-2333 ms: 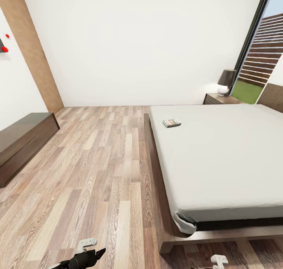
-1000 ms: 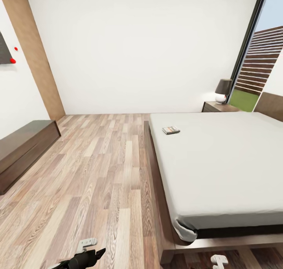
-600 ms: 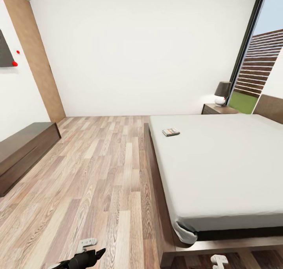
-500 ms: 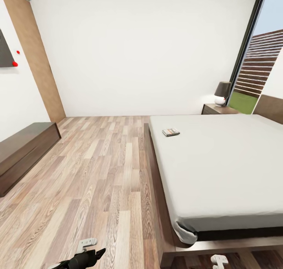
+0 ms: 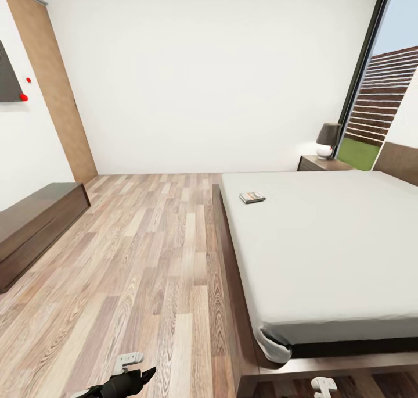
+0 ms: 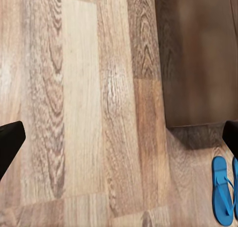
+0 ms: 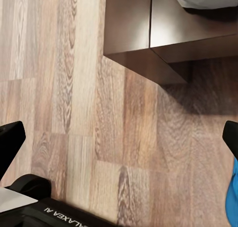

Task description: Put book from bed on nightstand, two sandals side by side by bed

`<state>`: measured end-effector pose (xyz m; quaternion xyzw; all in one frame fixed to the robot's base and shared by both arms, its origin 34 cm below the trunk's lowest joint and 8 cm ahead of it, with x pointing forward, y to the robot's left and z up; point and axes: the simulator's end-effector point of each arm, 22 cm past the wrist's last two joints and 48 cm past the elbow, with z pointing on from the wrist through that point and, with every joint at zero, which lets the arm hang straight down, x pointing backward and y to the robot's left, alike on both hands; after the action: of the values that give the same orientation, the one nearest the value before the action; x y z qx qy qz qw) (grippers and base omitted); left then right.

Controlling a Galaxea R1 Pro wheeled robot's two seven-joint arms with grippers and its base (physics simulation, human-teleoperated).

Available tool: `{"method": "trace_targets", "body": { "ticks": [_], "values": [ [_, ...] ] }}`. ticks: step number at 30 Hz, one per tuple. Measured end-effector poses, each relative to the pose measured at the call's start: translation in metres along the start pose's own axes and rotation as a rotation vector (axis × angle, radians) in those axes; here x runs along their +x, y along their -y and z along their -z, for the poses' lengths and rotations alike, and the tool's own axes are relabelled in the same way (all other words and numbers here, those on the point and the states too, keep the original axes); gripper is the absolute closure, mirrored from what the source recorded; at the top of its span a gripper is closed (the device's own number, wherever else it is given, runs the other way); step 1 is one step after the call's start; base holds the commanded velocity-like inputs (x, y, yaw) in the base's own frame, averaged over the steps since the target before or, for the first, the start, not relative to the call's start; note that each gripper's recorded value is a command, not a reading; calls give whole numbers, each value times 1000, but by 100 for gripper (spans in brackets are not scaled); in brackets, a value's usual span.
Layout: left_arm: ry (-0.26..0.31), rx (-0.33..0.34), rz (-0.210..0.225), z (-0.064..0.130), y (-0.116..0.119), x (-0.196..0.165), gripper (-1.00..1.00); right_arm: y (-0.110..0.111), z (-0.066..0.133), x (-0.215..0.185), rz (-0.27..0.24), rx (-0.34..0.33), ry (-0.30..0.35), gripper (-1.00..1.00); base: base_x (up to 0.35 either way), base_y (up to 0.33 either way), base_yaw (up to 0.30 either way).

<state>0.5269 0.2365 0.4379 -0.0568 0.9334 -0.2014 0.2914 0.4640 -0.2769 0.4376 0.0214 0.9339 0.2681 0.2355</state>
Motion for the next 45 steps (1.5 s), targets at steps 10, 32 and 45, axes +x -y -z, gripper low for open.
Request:
{"method": "trace_targets", "body": {
  "ticks": [10, 32, 45],
  "values": [
    [14, 4, -5, 2, 3, -7, -100, -2, 2, -6, 8, -3, 14, -100, 0, 0, 0],
    [15, 4, -6, 2, 3, -7, -100, -2, 2, -7, 9, -3, 14, -100, 0, 0, 122],
    [10, 3, -4, 2, 2, -5, -100, -1, 2, -5, 6, -2, 9, -100, 0, 0, 276]
  ]
}}
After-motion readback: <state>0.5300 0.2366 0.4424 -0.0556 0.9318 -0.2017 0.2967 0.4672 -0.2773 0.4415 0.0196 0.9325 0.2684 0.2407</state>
